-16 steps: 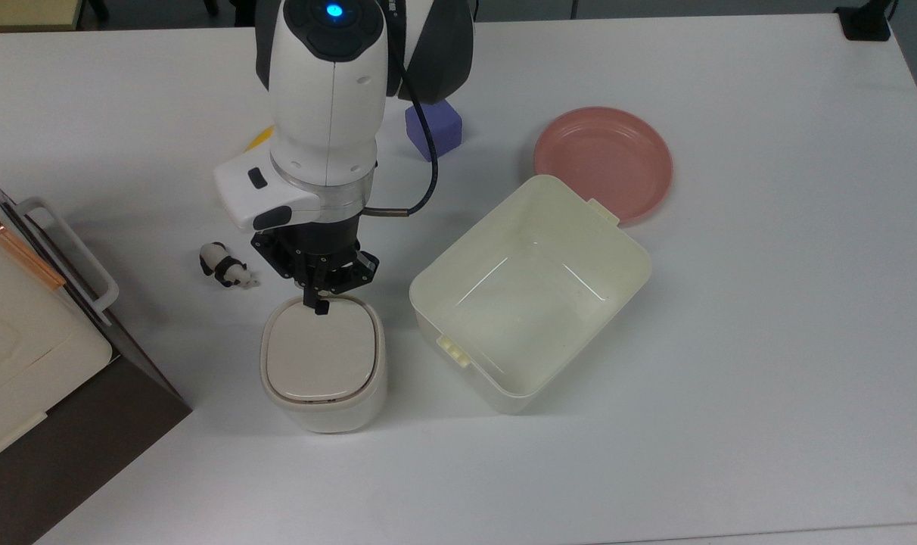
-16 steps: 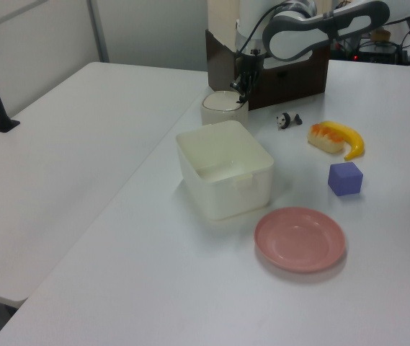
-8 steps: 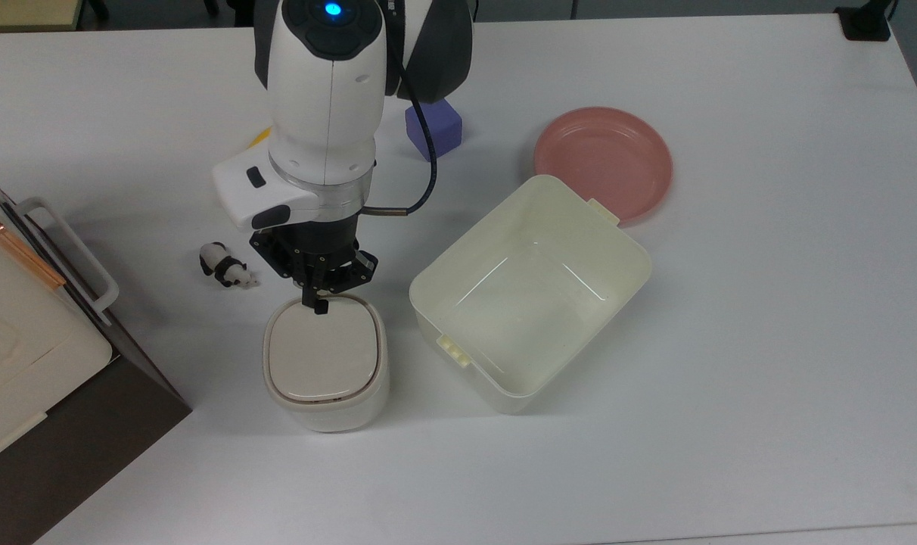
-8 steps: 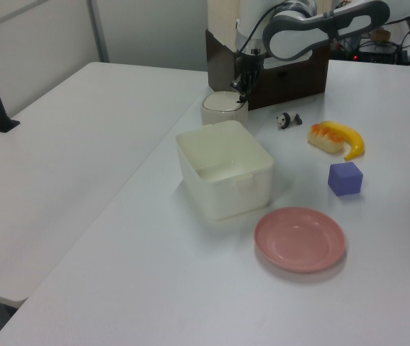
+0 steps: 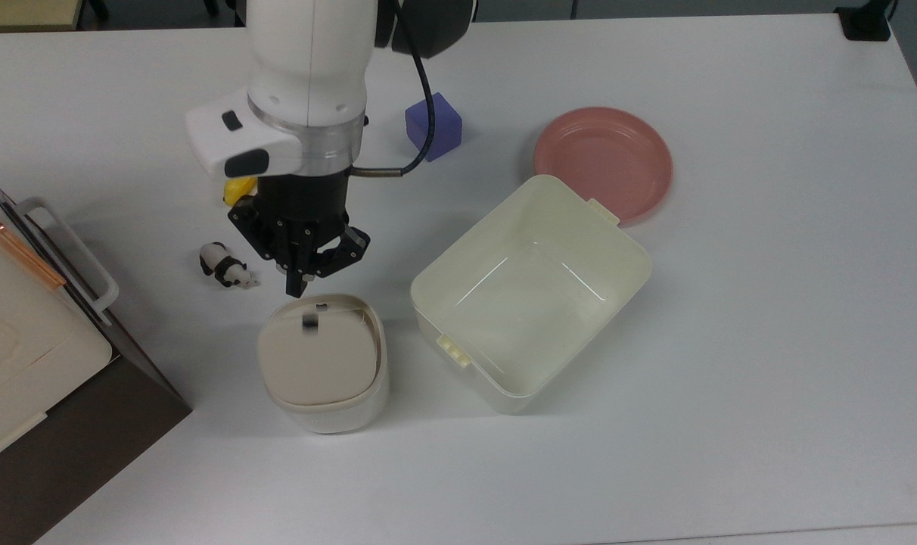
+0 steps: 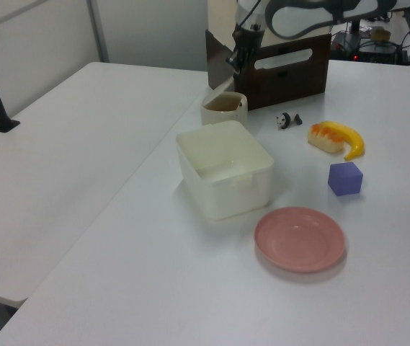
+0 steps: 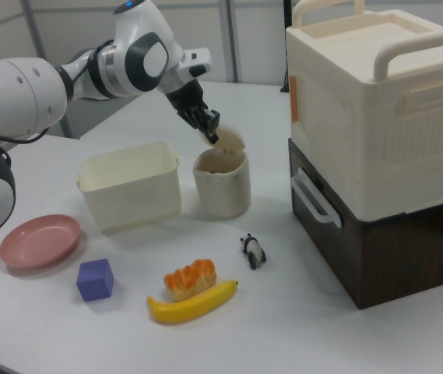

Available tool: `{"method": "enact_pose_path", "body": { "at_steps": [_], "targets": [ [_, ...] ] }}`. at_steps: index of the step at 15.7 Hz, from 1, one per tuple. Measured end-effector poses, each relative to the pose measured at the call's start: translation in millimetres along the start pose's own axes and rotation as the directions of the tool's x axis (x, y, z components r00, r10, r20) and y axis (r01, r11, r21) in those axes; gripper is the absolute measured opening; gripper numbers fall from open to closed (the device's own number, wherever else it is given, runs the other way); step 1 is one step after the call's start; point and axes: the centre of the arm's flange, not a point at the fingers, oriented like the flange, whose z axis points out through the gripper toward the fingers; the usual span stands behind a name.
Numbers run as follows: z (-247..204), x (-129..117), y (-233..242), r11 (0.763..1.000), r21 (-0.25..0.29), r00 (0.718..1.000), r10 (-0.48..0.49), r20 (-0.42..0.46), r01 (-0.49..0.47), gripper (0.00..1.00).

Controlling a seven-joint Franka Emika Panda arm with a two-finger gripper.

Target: Close the trash can

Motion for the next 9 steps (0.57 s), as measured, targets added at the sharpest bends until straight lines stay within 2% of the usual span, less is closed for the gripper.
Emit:
{"method": "enact_pose_path", "body": {
  "at_steps": [6,9],
  "targets": [
    [14,-5,1,1.000,-0.006,1.000,-0.002,0.025,0.003,0.01],
    [1,6,-3,0.999,0.033,0.997,0.000,-0.079,0.002,0.01]
  ]
}}
